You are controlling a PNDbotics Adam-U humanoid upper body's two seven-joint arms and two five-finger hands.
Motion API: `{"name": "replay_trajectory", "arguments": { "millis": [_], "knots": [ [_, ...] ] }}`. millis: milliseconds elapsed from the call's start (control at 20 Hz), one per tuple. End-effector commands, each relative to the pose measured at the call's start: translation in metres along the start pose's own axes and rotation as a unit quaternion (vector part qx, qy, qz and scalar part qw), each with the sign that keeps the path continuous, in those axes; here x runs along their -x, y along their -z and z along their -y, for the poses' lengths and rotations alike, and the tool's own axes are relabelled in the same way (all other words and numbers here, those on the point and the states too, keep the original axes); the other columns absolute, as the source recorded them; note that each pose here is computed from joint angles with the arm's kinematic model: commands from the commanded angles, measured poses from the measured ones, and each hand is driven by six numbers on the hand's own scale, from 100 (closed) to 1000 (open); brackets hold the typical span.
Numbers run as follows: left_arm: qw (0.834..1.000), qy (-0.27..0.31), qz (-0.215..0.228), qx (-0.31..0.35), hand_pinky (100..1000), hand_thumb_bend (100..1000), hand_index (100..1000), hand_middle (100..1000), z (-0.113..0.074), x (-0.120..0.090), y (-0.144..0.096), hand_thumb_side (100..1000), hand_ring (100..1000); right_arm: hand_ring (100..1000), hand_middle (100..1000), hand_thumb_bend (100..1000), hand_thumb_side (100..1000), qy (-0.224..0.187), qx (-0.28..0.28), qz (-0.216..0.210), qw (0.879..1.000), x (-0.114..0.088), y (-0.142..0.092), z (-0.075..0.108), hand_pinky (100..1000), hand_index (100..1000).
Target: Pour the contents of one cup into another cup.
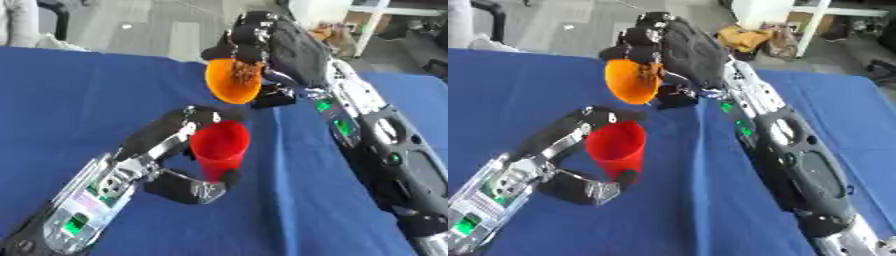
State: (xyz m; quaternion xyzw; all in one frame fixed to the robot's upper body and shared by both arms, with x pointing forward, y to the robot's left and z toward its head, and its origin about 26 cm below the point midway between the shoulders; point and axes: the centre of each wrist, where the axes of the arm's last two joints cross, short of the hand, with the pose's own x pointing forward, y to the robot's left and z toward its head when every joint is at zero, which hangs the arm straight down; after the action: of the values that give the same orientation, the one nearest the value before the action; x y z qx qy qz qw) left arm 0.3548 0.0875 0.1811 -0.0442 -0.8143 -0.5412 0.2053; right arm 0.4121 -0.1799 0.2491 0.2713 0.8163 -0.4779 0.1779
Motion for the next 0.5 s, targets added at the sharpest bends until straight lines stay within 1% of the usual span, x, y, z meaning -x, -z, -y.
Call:
{"name": "replay_trajectory", "arguments": {
  "millis": [50, 500],
  "knots": [
    [1.000, 0.009, 0.011, -0.007, 159, 100, 912, 483, -0.008, -0.003, 0.006, 322, 238, 344, 518, 161, 100, 0.003, 0.035, 0.033, 0.999, 0.004, 0.002, 0.007, 502, 771],
    [1.000, 0.014, -0.009, 0.006, 158, 100, 913, 483, 0.002, 0.012, 0.004, 313, 236, 342, 517, 161, 100, 0.005, 0.045, 0.038, 0.998, 0.004, 0.008, 0.011, 501, 771]
  ]
}}
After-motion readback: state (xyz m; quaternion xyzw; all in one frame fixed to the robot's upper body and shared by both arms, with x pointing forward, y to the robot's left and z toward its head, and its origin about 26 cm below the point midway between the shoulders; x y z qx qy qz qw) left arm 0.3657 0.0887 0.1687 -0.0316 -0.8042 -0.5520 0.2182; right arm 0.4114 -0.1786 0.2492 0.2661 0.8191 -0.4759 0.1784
